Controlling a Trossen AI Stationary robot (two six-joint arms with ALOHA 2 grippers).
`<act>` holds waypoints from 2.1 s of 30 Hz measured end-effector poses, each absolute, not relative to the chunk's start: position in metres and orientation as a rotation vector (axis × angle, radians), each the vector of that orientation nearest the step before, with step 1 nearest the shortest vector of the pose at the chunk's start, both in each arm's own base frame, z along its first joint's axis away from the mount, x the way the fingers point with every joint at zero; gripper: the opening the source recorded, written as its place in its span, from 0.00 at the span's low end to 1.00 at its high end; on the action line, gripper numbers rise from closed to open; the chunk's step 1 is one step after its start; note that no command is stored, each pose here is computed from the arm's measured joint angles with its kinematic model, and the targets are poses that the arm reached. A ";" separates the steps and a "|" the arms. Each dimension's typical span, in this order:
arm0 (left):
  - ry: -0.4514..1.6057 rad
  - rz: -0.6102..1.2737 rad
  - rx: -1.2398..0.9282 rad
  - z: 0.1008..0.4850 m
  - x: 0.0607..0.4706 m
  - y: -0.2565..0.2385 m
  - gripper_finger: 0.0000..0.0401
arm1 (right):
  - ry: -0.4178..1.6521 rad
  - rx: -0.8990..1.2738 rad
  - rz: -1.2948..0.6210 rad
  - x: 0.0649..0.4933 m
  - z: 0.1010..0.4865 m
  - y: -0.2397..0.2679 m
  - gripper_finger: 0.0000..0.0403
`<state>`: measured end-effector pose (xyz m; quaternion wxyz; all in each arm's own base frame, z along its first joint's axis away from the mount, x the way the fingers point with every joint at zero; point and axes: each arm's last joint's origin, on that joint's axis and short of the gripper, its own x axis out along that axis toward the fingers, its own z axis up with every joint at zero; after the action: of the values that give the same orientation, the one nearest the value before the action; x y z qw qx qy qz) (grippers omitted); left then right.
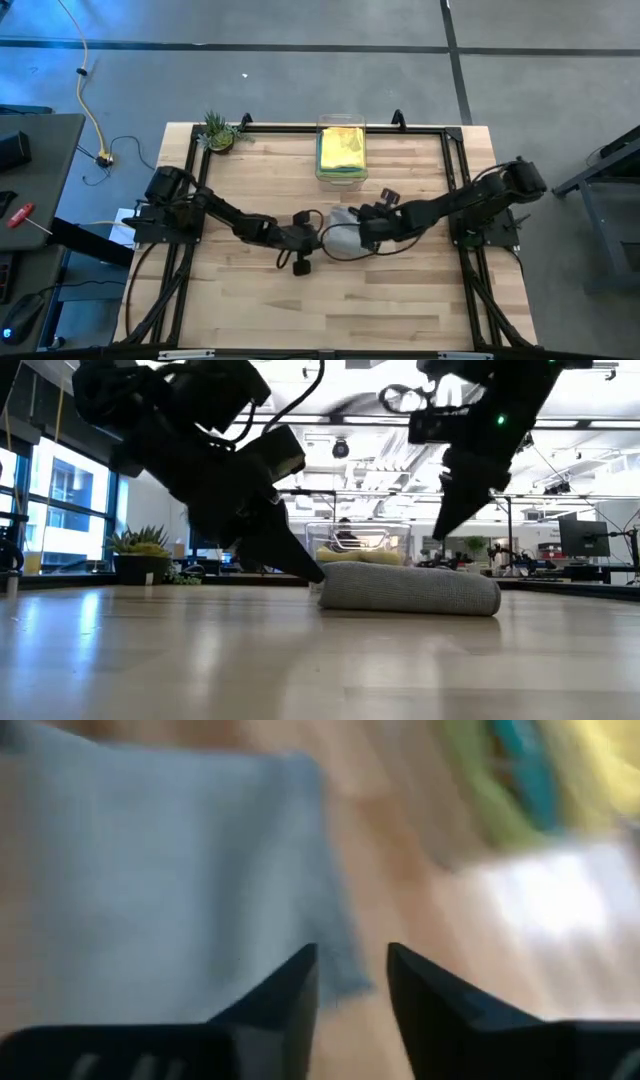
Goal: Fold microfiber towels
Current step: Fold the gray microfiber cloth
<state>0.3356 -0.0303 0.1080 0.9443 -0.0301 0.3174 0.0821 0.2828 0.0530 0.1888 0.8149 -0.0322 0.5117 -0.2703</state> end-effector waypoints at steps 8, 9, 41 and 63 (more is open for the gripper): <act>0.643 0.095 0.014 0.108 0.336 -0.030 0.01 | 0.723 0.139 -0.185 0.275 0.158 0.049 0.03; 0.639 0.080 0.014 0.109 0.336 -0.031 0.01 | 0.682 0.153 -0.170 0.275 0.151 0.046 0.04; 0.569 0.187 -0.041 0.083 0.348 -0.017 0.00 | 0.623 0.116 -0.228 0.283 0.094 0.004 0.00; 0.579 0.190 -0.024 0.073 0.349 -0.024 0.00 | 0.515 0.138 -0.247 0.294 0.076 -0.022 0.00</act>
<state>0.3486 -0.0238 0.0725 0.9539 -0.0118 0.2848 0.0937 0.2936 -0.0218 0.0764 0.9572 0.0678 0.2536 -0.1215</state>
